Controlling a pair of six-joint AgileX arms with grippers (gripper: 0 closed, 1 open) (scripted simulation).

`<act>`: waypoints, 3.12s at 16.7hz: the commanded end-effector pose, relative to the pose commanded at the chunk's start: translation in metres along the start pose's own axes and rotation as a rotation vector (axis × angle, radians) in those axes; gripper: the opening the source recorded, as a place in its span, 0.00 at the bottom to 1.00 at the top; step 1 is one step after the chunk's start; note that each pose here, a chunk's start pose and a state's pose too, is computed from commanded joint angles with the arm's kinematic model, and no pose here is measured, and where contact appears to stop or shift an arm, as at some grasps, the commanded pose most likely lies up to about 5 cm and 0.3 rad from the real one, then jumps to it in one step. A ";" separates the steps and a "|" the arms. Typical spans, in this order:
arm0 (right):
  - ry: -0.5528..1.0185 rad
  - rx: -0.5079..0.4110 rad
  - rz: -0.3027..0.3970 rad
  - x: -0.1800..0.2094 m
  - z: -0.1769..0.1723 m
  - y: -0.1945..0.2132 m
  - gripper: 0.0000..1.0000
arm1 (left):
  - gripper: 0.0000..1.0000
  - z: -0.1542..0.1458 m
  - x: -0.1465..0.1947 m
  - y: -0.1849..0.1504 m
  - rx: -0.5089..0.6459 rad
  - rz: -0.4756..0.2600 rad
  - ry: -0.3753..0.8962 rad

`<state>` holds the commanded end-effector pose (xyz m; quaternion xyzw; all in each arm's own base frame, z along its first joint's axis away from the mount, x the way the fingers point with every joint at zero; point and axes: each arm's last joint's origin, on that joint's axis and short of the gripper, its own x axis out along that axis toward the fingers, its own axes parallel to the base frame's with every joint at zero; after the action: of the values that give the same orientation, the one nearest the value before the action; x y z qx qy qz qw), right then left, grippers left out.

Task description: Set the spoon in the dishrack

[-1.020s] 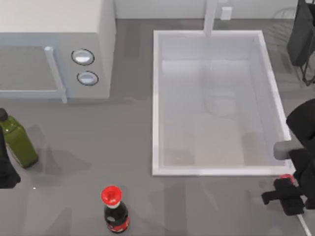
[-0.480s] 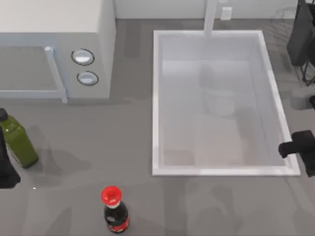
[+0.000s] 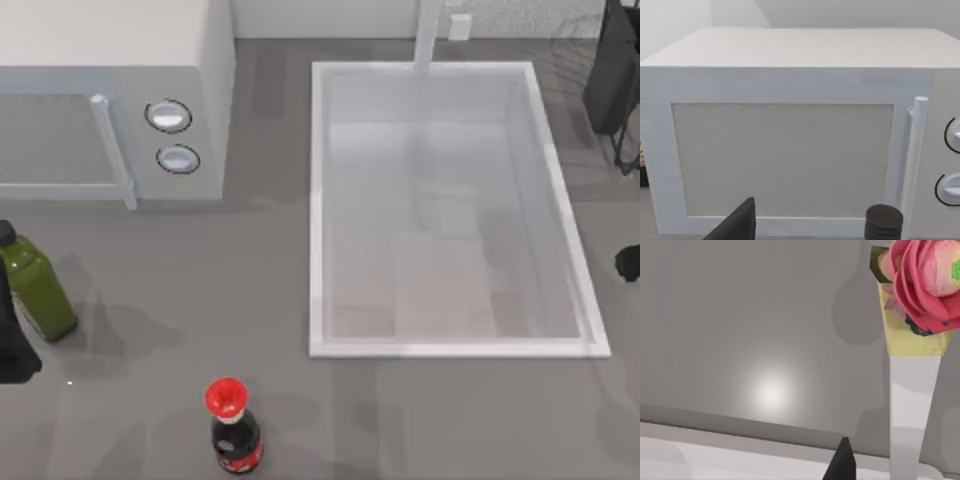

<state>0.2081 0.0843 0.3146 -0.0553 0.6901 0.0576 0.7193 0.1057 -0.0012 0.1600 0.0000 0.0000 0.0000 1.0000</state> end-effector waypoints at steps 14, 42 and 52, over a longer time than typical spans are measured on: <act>-0.665 0.248 0.215 -0.029 0.021 -0.095 0.00 | 1.00 0.000 0.000 0.000 0.000 0.000 0.000; -1.529 0.125 -0.136 -0.010 0.069 -0.238 0.00 | 1.00 0.000 0.000 0.000 0.000 0.000 0.000; -1.525 0.130 -0.135 0.101 0.134 -0.217 0.00 | 1.00 0.000 0.000 0.000 0.000 0.000 0.000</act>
<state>0.3787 -0.1077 0.2190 0.0000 0.0000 -0.0050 1.0000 0.1057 -0.0012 0.1600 0.0000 0.0000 0.0000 1.0000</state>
